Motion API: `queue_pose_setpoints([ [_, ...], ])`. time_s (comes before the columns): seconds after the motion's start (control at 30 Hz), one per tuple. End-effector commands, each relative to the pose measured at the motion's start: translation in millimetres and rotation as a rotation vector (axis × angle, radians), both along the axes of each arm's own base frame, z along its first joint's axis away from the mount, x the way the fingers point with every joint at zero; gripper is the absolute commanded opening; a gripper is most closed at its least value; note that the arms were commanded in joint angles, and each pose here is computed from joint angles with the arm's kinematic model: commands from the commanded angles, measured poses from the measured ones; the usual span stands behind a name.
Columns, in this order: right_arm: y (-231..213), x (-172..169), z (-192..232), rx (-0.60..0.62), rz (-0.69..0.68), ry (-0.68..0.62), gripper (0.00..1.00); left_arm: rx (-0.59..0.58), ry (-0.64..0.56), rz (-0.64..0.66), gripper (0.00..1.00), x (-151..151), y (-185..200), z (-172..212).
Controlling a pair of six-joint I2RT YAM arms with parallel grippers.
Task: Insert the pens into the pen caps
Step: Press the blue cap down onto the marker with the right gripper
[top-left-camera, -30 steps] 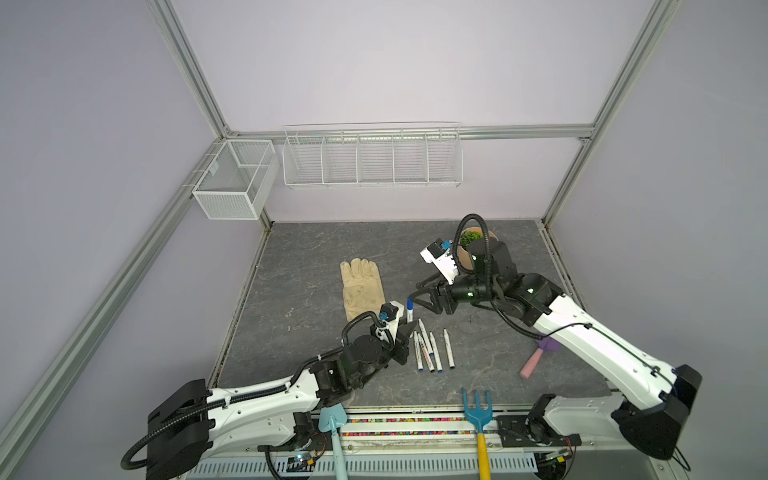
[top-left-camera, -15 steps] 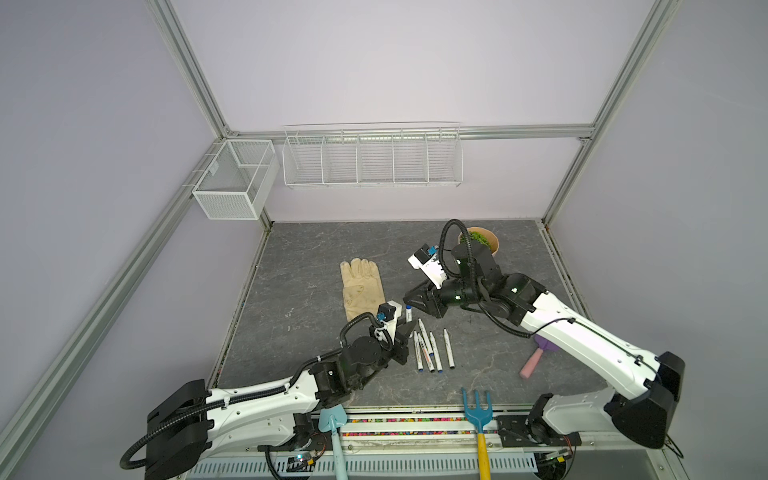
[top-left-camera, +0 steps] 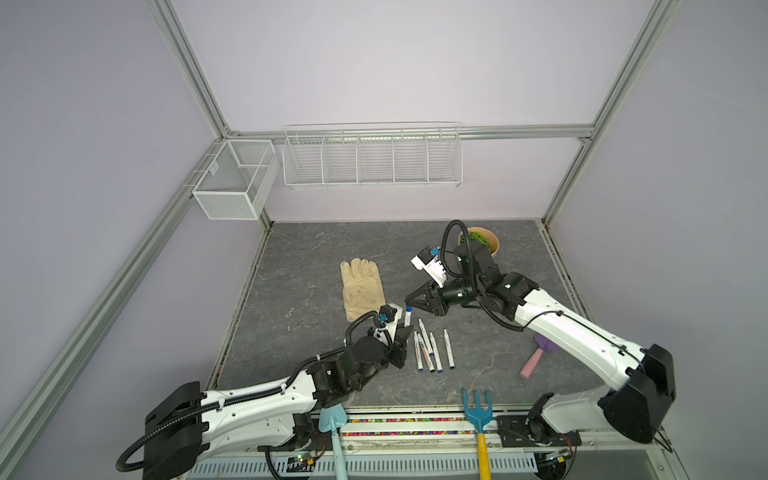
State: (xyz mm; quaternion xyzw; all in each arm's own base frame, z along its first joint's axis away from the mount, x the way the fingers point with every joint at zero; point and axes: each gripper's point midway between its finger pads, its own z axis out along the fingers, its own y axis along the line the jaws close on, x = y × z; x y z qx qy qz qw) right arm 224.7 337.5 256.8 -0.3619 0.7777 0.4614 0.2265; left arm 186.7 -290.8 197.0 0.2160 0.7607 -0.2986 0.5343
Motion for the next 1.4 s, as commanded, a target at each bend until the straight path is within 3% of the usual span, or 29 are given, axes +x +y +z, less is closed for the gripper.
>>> queue_pose_setpoints([
  [0.0,-11,-53,-69,-0.147,0.126,0.384,0.07,-0.438,-0.241,-0.02,0.0,-5,3,154],
  [0.13,-9,-62,-80,-0.202,0.153,0.426,0.07,-0.456,-0.282,-0.003,0.0,-2,10,170],
  [0.27,-19,-60,-108,-0.442,0.121,0.266,0.07,-0.454,-0.273,0.053,0.0,9,21,171],
  [0.33,-25,-49,-113,-0.498,0.065,0.231,0.07,-0.475,-0.268,0.066,0.0,13,26,173],
  [0.53,-34,-7,-107,-0.371,-0.124,0.368,0.07,-0.427,-0.21,0.085,0.0,20,25,166],
  [0.7,-20,-16,-93,-0.302,-0.048,0.379,0.06,-0.44,-0.185,0.026,0.0,17,12,164],
  [0.97,-19,-59,-112,-0.487,0.108,0.266,0.07,-0.437,-0.17,0.039,0.0,32,4,168],
  [1.13,-23,-53,-113,-0.479,0.063,0.278,0.07,-0.448,-0.158,0.062,0.0,39,8,169],
  [1.37,-26,-28,-94,-0.325,-0.016,0.38,0.07,-0.481,-0.127,0.084,0.0,42,17,161],
])
